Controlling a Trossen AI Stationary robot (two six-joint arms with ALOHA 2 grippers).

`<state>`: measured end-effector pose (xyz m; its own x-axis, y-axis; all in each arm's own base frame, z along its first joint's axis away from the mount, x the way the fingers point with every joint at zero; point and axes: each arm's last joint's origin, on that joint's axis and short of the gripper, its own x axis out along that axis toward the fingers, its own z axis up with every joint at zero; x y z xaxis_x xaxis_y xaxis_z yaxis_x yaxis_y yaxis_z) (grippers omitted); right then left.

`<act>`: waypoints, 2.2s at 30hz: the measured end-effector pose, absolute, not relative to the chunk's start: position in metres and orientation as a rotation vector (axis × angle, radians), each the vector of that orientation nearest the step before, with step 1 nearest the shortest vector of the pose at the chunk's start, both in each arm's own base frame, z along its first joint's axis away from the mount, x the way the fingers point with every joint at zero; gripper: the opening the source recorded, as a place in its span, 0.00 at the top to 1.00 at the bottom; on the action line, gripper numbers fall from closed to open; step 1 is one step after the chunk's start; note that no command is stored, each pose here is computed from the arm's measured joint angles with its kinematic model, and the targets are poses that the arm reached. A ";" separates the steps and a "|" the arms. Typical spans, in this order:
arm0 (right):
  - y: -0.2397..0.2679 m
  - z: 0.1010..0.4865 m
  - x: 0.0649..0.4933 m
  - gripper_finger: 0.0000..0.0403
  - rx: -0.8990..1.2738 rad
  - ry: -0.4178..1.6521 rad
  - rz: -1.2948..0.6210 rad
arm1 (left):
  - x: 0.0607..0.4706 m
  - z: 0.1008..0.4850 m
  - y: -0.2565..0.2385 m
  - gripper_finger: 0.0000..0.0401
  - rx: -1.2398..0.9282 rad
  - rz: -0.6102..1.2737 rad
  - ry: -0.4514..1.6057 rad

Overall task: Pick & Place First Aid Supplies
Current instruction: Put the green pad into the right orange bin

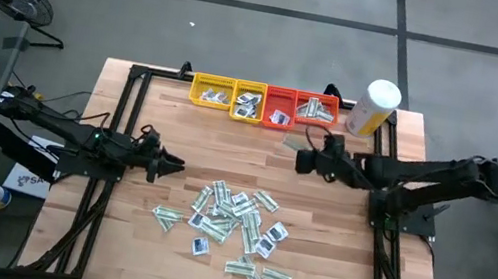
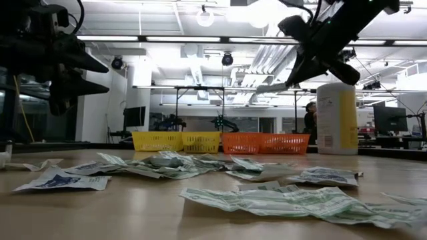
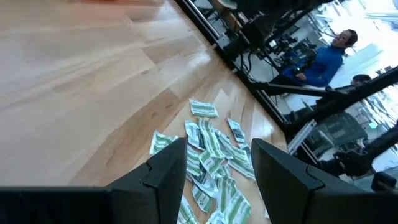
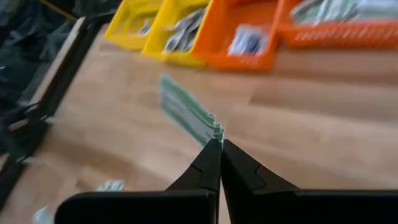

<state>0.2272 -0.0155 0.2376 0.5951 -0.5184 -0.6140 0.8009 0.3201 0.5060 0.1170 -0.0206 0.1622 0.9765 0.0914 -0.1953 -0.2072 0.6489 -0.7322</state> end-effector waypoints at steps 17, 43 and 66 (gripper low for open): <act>-0.115 0.241 0.204 1.00 0.401 0.539 -1.041 | 0.117 0.163 -0.017 0.55 -0.873 0.282 0.077; -0.207 0.172 0.208 0.94 0.513 0.631 -0.986 | 0.116 0.163 -0.015 0.55 -0.936 0.357 0.024; -0.195 0.230 0.189 0.64 0.483 0.406 -0.943 | 0.116 0.162 -0.015 0.55 -0.929 0.359 0.032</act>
<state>0.1890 -0.1952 0.2303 0.5270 -0.6656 -0.5285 0.8414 0.4961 0.2142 0.1159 -0.0148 0.1623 0.9402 0.2889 -0.1806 -0.3164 0.5438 -0.7773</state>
